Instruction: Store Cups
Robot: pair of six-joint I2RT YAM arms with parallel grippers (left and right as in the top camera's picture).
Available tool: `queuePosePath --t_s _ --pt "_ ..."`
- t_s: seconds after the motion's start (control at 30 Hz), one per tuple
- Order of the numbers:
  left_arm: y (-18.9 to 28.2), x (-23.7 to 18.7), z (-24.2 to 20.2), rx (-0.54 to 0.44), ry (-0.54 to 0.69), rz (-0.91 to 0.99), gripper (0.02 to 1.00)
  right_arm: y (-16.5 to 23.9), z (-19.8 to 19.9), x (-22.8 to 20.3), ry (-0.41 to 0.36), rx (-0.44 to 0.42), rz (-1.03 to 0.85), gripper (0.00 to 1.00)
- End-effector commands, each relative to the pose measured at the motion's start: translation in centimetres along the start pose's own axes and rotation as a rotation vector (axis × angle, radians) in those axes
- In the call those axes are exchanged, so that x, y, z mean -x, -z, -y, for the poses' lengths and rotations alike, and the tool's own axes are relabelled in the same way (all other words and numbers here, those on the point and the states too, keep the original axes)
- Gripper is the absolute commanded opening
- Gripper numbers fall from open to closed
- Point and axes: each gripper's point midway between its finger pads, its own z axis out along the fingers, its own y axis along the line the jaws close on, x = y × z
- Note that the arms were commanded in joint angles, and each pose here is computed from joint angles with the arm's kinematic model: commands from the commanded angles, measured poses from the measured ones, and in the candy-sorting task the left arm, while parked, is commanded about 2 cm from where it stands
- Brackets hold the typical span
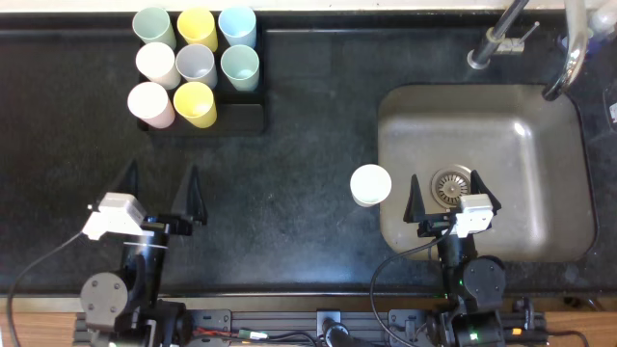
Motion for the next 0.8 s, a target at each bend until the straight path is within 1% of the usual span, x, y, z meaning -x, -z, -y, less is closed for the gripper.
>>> queuePosePath --t_s 0.03,0.1,0.2,0.37,0.5,0.8 --pt "0.5 -1.9 -0.5 -0.005 -0.052 0.021 0.998 0.0 0.1 -0.4 0.003 -0.005 -0.002 0.998" --pt "0.5 -2.7 -0.8 -0.010 -0.079 0.041 1.000 0.0 0.1 -0.4 0.003 -0.005 -0.002 0.996" --pt "0.2 -4.5 -1.1 -0.014 -0.082 0.046 1.000 0.0 0.1 -0.4 0.003 -0.005 -0.002 0.998" --pt "0.3 -7.8 -1.5 -0.017 -0.125 -0.083 1.000 0.0 0.1 -0.4 0.003 -0.005 -0.002 0.998" --pt "0.8 -11.2 -2.2 -0.003 -0.122 -0.225 1.000 0.0 0.1 -0.4 0.003 -0.005 -0.002 0.998" --pt "0.8 -10.9 -2.8 0.026 -0.124 -0.214 1.000 0.0 0.1 -0.4 0.003 -0.005 -0.002 0.998"
